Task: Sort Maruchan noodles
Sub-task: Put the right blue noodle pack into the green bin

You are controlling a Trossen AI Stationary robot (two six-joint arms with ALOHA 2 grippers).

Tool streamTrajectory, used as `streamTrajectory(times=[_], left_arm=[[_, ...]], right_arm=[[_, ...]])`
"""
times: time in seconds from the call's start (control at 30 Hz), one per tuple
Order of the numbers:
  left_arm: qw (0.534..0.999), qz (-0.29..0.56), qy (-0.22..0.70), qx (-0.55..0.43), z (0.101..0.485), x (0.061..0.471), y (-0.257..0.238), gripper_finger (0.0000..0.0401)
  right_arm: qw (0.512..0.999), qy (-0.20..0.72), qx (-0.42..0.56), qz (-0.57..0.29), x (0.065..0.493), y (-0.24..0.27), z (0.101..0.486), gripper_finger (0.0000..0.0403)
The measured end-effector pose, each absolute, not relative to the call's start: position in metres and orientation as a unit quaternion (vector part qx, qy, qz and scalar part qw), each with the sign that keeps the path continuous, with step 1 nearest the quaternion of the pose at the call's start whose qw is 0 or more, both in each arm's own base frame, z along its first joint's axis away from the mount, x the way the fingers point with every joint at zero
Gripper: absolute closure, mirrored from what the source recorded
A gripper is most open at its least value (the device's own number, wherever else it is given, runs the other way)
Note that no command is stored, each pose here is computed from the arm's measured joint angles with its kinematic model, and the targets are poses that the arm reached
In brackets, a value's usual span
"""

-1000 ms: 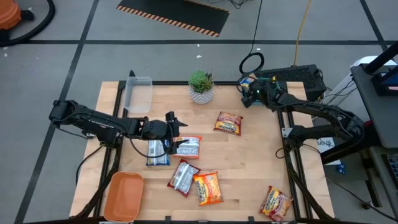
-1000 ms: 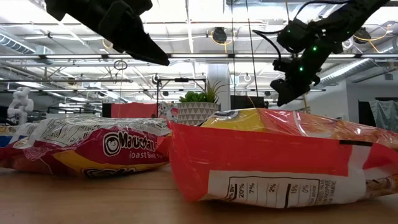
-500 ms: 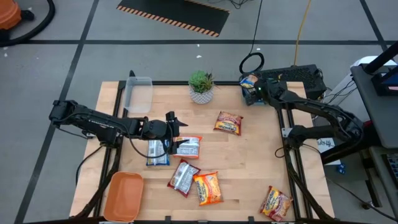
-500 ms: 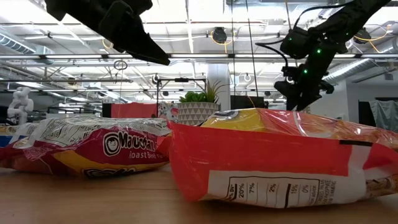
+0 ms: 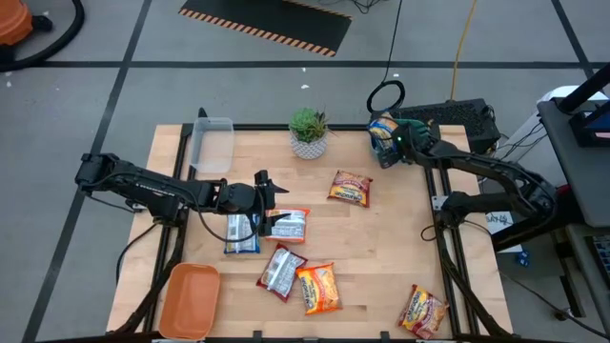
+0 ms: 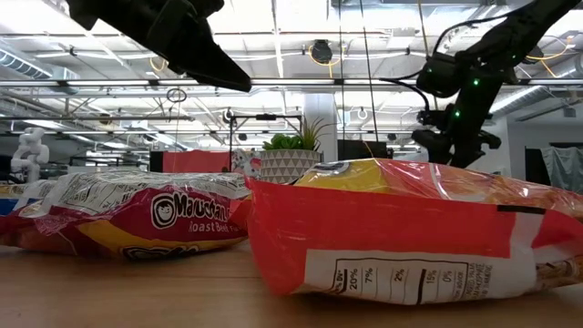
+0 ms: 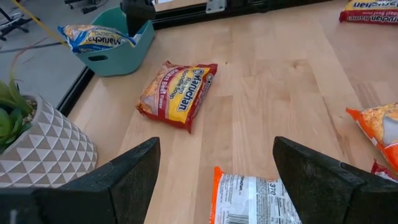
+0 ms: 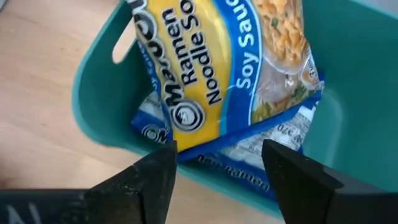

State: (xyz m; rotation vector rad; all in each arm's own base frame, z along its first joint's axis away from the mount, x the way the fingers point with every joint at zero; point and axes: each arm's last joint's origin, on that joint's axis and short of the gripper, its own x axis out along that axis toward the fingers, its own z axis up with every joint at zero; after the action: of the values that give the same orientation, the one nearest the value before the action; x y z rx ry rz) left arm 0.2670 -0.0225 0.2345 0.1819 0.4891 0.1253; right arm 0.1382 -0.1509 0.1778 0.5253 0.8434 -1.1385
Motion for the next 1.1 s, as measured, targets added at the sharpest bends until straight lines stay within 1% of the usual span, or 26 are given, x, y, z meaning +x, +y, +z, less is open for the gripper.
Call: streamTrajectory(times=[0.1, 0.23, 0.63, 0.87, 1.1], left_arm=[[0.964, 0.061, 0.242, 0.093, 0.234, 0.267, -0.022, 0.0084], [0.964, 0.061, 0.242, 0.095, 0.234, 0.267, -0.022, 0.0084], [0.967, 0.059, 0.226, 0.103, 0.237, 0.269, -0.023, 0.0084], [0.968, 0.060, 0.221, 0.102, 0.238, 0.269, -0.023, 0.0084], [0.968, 0.060, 0.221, 0.102, 0.238, 0.269, -0.023, 0.0084]], right_arm=[[0.737, 0.367, 0.234, -0.517, 0.136, -0.153, 0.172, 0.0177], [0.755, 0.353, 0.259, -0.488, 0.133, -0.154, 0.164, 0.0178], [0.757, 0.343, 0.261, -0.491, 0.131, -0.158, 0.162, 0.0179], [0.751, 0.358, 0.259, -0.490, 0.136, -0.166, 0.148, 0.0179], [0.764, 0.333, 0.251, -0.493, 0.146, -0.179, 0.137, 0.0184]])
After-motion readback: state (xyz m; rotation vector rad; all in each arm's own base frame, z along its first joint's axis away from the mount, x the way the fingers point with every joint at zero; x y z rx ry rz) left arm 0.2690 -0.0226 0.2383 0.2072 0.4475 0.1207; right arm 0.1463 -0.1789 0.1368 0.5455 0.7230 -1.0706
